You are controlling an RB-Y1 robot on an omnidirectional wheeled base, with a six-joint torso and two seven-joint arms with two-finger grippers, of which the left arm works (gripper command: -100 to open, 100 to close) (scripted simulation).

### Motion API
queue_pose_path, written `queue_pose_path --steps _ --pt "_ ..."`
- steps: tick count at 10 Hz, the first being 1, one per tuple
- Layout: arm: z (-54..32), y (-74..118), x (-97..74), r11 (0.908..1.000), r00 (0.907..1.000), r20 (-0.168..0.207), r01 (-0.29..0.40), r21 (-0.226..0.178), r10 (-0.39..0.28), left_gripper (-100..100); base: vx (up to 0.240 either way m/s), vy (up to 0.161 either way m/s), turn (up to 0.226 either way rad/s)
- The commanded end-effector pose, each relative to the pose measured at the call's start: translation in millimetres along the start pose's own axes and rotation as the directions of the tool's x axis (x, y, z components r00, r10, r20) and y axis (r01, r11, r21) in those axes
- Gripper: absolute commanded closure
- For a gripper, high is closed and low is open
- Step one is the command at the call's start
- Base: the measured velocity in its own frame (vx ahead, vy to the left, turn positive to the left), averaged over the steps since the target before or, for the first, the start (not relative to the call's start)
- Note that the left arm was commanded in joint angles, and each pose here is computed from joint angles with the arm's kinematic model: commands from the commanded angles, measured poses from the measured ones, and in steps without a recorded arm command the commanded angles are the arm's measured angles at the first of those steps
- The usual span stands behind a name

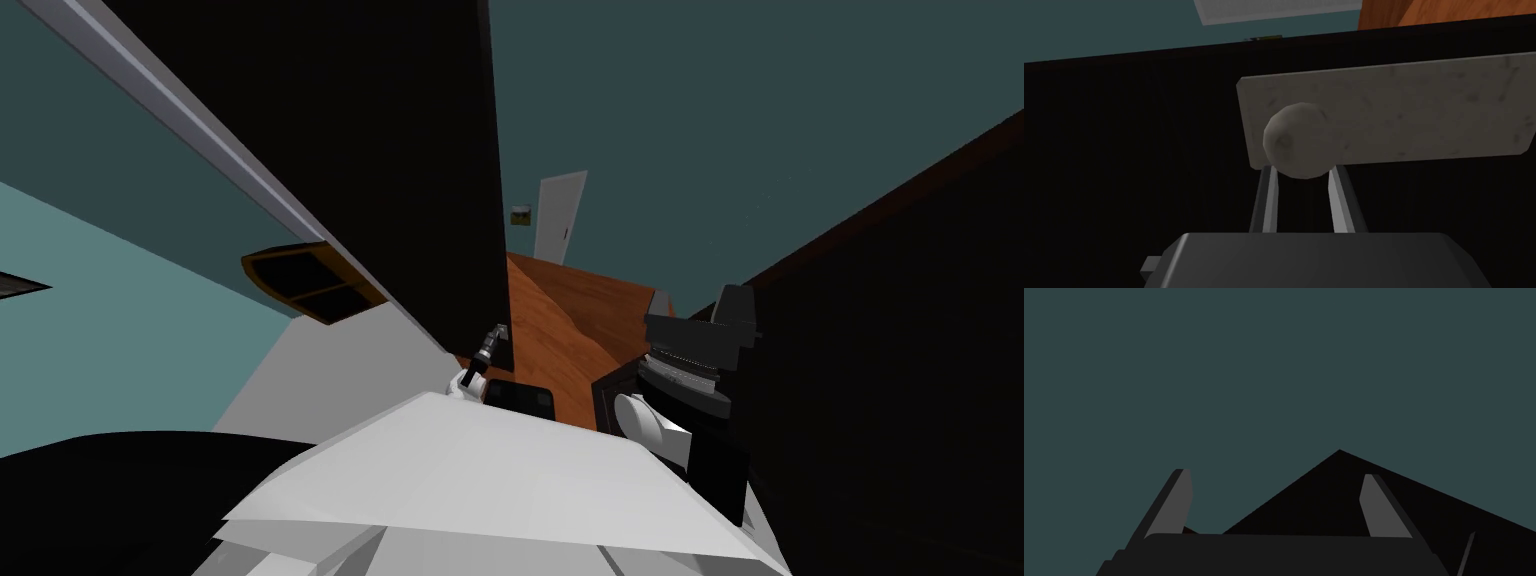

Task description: Push the door open

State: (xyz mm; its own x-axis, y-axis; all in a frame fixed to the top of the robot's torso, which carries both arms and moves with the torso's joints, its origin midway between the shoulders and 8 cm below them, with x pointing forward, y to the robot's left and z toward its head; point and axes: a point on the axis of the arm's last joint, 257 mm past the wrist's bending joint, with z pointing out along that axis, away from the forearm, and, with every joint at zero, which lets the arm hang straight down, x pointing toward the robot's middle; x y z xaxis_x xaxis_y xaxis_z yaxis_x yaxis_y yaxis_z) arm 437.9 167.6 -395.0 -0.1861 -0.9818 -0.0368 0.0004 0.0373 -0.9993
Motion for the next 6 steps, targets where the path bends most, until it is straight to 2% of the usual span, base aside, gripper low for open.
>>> queue_pose_path --steps 1,2,3,5,6 --pt "2.1 0.5 -16.0 1.0000 0.9994 0.033 -0.006 0.000 0.006 100 0.153 -0.060 0.096" --pt "2.5 0.3 -24.4 1.0000 0.9986 0.053 -0.007 -0.001 0.007 100 0.175 -0.091 0.075" --pt "-0.9 -0.8 -17.2 1.0000 0.9991 0.042 0.002 0.000 -0.002 -100 -0.060 -0.108 0.108" --pt "-1.6 -1.2 -16.3 1.0000 0.9989 0.046 0.009 0.001 -0.009 -100 -0.216 -0.039 0.034" --pt "-2.1 -1.6 -15.4 0.9999 0.9988 0.048 0.014 0.002 -0.014 -100 -0.238 -0.107 0.058"
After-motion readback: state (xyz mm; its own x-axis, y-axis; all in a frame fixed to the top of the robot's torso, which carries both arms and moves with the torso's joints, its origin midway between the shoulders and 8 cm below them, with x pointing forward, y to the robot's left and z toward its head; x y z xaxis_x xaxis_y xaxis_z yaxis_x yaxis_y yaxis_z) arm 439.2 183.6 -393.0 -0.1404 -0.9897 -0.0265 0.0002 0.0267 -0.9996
